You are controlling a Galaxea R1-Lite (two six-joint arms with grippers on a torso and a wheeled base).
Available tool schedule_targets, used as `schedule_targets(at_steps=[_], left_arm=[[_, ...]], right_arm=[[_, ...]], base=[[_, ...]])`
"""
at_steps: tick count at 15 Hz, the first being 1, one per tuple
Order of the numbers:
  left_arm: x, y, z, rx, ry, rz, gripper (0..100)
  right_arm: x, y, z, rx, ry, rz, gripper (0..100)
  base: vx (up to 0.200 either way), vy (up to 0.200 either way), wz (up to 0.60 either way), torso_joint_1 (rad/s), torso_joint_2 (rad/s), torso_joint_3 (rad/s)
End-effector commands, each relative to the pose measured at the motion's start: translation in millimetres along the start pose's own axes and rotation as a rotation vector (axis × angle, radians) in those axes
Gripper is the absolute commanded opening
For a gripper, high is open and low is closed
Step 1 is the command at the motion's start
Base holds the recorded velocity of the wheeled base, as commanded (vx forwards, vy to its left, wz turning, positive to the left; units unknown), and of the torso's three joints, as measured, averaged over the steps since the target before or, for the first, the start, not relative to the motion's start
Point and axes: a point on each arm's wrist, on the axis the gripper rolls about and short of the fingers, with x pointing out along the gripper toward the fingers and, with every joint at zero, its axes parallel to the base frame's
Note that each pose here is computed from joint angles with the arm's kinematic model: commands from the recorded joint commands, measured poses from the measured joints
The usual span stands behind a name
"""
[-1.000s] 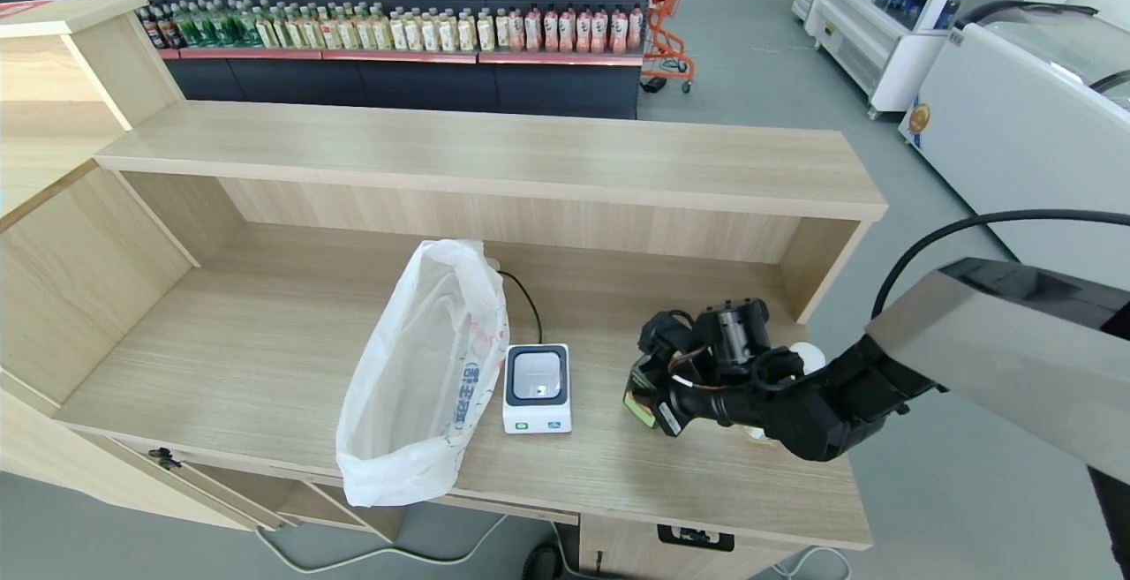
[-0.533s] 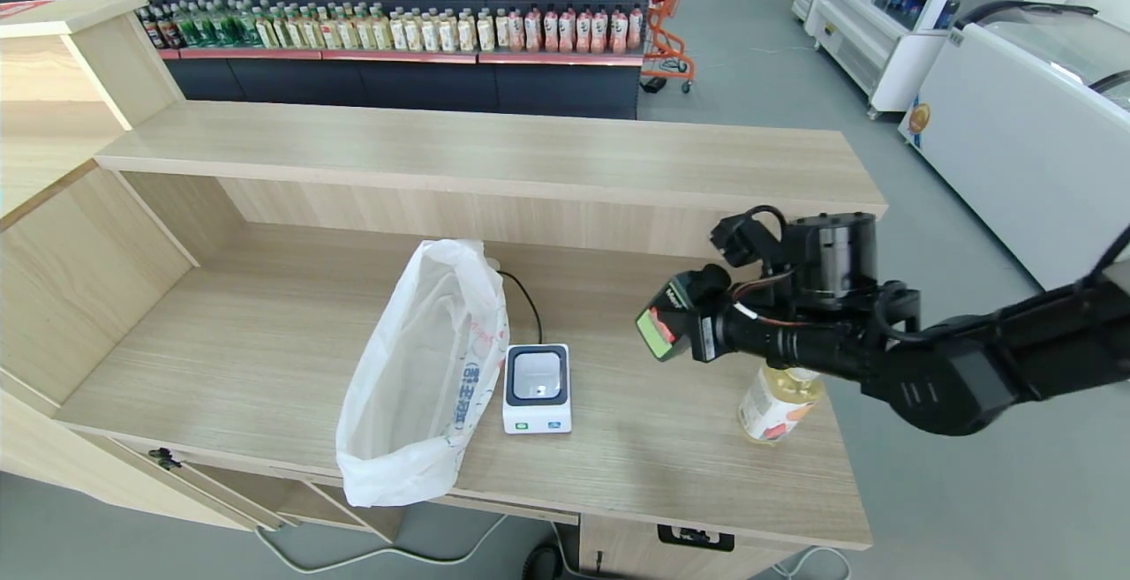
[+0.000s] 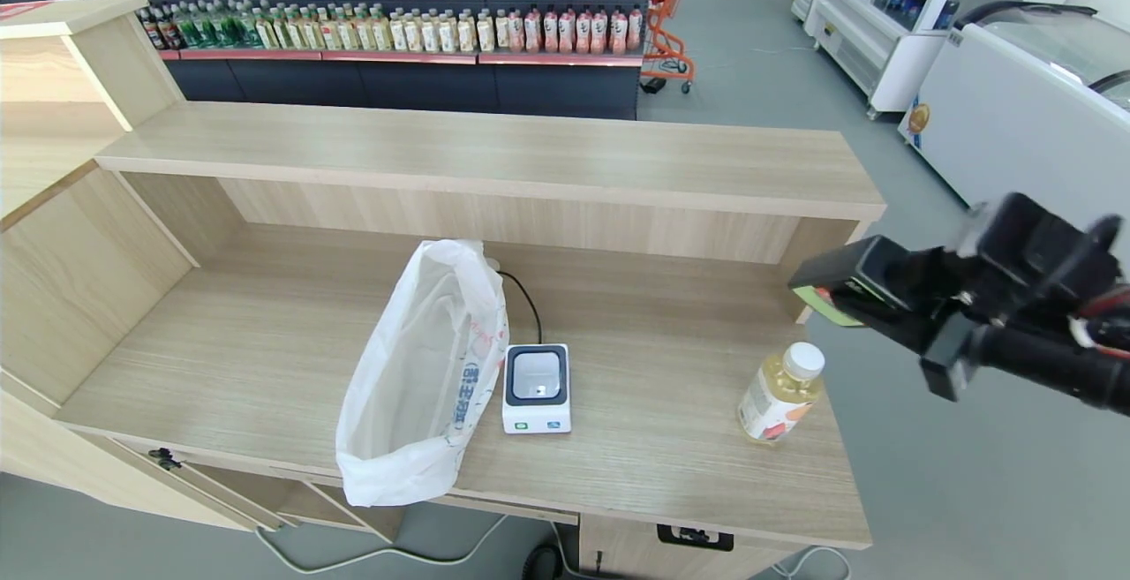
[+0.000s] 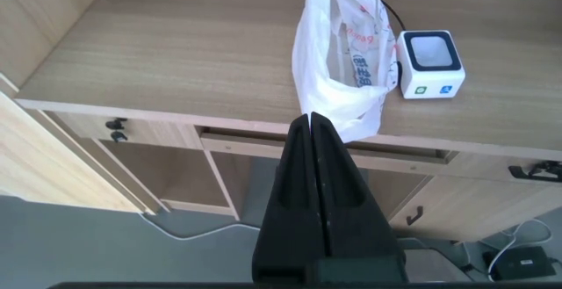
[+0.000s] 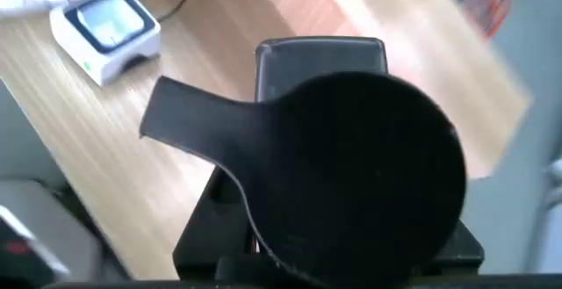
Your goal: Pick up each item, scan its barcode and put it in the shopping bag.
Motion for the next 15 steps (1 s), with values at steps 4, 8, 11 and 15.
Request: schedule_targets(at_steps=[4, 8, 11, 15], left_arm=[[0, 0.0, 0.2, 0.000, -0.001, -0.001, 0], [0, 0.0, -0.2, 0.000, 0.002, 0.000, 0], [0, 0.0, -0.2, 0.000, 0.002, 0.000, 0], [0, 0.0, -0.2, 0.000, 0.002, 0.000, 0]], right_arm=[[-60, -3, 29, -1.257, -0.639, -0.109, 0], [-100, 36, 34, -1.615, -1.023, -0.218, 0], [-122, 52, 32, -1.697, -1.169, -0.230, 0], [-133, 36, 54, -1.754, -1.237, -0.355, 0]], base=[[0.000, 0.000, 0.00, 0.000, 0.00, 0.000], [0.000, 0.000, 0.00, 0.000, 0.00, 0.000], [0.000, 0.000, 0.00, 0.000, 0.00, 0.000], [0.000, 0.000, 0.00, 0.000, 0.00, 0.000]])
